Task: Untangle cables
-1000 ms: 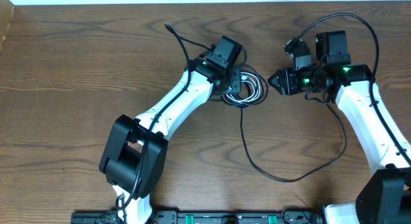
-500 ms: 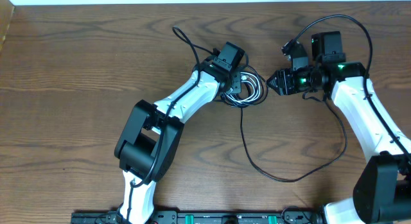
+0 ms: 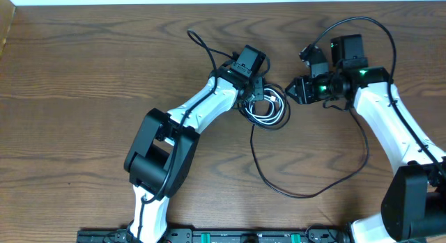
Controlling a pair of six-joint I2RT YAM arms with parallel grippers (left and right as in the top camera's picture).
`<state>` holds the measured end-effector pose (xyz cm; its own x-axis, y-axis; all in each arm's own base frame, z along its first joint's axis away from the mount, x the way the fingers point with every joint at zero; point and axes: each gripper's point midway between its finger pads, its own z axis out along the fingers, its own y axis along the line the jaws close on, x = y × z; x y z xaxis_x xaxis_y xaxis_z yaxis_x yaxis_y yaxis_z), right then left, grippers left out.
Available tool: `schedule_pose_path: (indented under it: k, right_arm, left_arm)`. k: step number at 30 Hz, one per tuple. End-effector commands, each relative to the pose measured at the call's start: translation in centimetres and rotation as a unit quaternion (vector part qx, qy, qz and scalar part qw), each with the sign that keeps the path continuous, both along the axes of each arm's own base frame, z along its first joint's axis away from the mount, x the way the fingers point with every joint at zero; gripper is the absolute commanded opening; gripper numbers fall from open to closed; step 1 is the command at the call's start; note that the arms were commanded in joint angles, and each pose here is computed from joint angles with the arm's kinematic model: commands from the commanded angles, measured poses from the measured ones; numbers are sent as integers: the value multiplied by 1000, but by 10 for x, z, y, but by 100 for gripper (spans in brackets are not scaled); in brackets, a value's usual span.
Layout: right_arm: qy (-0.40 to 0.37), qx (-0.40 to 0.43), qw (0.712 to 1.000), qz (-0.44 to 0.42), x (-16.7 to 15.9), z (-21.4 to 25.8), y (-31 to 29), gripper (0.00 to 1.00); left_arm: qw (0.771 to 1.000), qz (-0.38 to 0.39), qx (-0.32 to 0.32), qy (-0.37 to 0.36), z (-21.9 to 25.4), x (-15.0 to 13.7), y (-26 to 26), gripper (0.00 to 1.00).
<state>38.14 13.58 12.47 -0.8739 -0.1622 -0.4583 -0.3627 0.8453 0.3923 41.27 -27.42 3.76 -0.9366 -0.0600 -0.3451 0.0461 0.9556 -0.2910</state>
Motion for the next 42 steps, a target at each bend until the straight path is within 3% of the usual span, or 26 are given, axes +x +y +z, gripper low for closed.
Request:
schedule_pose_path:
  k: [1, 4, 6, 7, 19, 28, 33, 42]
  right_arm:
    - [-7, 0, 1000, 12, 1, -1, 12, 35]
    - [-5, -6, 1000, -17, 6, -2, 7, 19]
    - [-2, -22, 999, -48, 11, -5, -2, 2]
    - [-3, -24, 998, -50, 11, -5, -3, 1]
    - [20, -11, 995, -95, 28, -27, -5, 1]
    - [104, 127, 986, 3, 17, -78, 49, 1]
    - [97, 251, 958, 100, 1, -46, 80, 1]
    - [103, 258, 955, 99, -1, -44, 81, 1]
  left_arm:
    - [998, -43, -49, -7, 37, -11, -16, 7]
    - [993, -98, -66, -1, 44, -22, -25, 7]
    - [983, -162, -84, 0, 47, -33, -35, 7]
    - [981, -175, -88, 1, 48, -36, -37, 7]
    - [970, -214, -111, 8, 51, -47, -45, 7]
    - [973, -202, -115, 15, 51, -47, -45, 7]
    - [973, -200, -111, 14, 50, -46, -44, 7]
    - [977, -188, -104, 6, 50, -40, -42, 7]
